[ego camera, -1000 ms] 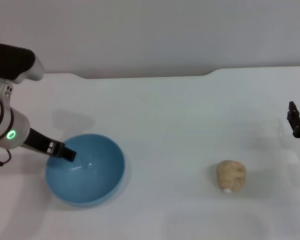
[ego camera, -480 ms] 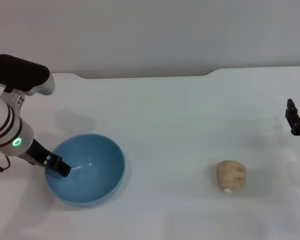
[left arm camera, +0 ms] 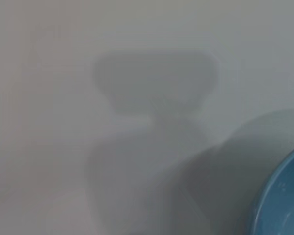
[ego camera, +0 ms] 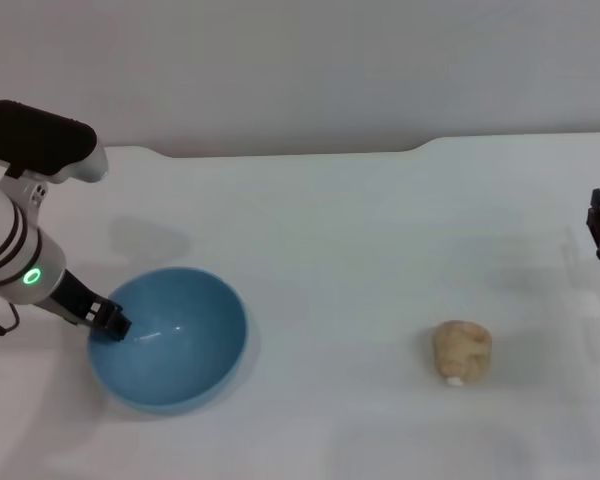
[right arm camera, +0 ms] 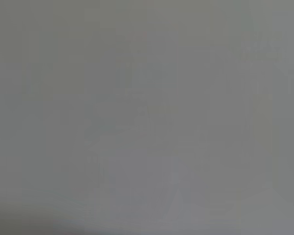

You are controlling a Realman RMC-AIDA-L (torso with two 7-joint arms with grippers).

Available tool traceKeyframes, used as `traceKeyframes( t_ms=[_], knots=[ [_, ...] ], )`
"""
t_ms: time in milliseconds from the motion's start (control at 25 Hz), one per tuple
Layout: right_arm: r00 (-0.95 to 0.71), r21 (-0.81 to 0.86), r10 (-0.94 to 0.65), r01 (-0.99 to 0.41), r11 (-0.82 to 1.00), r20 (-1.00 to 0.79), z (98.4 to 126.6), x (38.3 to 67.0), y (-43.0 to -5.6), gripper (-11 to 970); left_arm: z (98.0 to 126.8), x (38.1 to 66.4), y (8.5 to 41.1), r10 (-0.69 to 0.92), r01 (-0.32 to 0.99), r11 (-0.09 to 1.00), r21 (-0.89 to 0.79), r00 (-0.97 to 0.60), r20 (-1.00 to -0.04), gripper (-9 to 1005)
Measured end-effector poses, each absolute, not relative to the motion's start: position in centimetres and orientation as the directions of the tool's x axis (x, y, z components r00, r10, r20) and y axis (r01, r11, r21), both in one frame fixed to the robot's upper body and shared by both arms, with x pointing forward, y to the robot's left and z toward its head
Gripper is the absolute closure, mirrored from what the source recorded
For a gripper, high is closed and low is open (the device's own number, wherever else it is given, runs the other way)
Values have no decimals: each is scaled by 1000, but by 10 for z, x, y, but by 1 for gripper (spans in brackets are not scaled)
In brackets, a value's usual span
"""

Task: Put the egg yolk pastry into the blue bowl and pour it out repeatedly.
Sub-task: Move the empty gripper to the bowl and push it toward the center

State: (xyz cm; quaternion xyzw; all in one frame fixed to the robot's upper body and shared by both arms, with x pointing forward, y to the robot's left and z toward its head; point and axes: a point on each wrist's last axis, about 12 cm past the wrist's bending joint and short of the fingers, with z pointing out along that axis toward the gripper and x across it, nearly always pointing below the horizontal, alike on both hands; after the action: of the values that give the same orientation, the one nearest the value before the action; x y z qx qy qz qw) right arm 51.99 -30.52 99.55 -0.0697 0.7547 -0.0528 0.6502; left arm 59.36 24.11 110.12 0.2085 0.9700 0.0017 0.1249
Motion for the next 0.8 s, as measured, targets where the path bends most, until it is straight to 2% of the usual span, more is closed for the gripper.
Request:
traceKeyframes(
  t_ms=[160,360,480,720,800],
  knots=[
    [-145,-169,-171,-26,985,-975,996,520,-307,479,1099,593,242,404,403,914,53,-886,-229,345],
    [-125,-171,-173,-24,985,-977,998,521,-308,479,1098,592,243,403,401,914,53,-889,-219,588],
    [-103,-173,-174,-21,985,-979,1001,521,-308,479,1099,593,242,404,403,914,53,-888,-219,823],
    [-91,-142,-142,-5,990,-986,1003,523,-308,479,1103,595,237,416,416,908,48,-885,-209,952],
    [-89,-105,-104,11,994,-991,1005,524,-309,479,1104,595,234,421,421,906,45,-884,-203,958]
  ],
)
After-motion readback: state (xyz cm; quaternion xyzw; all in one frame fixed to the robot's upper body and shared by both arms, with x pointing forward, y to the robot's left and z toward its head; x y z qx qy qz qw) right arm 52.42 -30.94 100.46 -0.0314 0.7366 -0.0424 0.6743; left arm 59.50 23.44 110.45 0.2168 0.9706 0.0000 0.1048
